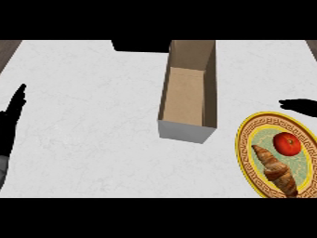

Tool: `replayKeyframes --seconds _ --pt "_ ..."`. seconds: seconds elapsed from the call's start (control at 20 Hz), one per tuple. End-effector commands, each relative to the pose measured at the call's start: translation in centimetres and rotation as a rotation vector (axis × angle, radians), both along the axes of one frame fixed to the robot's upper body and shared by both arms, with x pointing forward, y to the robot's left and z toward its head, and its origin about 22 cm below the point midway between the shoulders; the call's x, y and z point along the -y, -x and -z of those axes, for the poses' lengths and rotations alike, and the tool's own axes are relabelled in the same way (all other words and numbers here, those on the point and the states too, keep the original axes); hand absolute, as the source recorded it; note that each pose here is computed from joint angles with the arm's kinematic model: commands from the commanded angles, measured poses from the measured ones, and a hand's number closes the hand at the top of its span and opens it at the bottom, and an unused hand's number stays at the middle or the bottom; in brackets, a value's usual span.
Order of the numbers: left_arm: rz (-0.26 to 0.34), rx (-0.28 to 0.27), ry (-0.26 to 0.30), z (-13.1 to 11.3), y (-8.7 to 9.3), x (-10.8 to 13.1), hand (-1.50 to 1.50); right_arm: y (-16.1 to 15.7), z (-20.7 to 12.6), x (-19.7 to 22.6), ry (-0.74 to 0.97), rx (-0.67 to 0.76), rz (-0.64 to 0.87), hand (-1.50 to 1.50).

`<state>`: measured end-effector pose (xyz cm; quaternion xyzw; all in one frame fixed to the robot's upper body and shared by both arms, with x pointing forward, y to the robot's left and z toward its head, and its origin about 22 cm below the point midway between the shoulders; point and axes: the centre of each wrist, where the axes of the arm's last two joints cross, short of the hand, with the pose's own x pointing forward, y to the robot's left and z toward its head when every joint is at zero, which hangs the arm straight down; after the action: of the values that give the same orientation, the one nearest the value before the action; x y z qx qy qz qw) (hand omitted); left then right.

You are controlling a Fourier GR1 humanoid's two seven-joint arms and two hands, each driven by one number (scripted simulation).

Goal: Pick the tomato from the plate and place it in the cardboard box

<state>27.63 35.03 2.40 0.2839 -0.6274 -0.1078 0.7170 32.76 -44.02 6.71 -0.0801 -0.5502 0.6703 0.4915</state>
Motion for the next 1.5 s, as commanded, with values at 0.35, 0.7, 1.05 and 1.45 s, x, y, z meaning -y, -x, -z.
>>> replayKeyframes --seconds 0.35,0.7,1.05,1.45 --pt "-0.015 0.000 0.007 0.7 1.9 -1.7 0.00 -1.7 2.3 -0.8 0.072 -0.073 -0.104 -1.50" --pt "-0.029 0.002 0.010 0.3 0.6 1.1 0.00 -2.8 2.6 -1.9 0.060 -0.102 -0.108 -1.50" --pt "-0.044 -0.021 0.015 1.6 1.8 0.0 0.00 -1.5 3.7 -1.8 -0.013 -0.120 -0.174 -1.50" --pt "-0.041 -0.016 0.006 0.9 1.4 -0.8 0.00 -1.1 3.3 -3.3 0.005 -0.116 -0.201 -1.50"
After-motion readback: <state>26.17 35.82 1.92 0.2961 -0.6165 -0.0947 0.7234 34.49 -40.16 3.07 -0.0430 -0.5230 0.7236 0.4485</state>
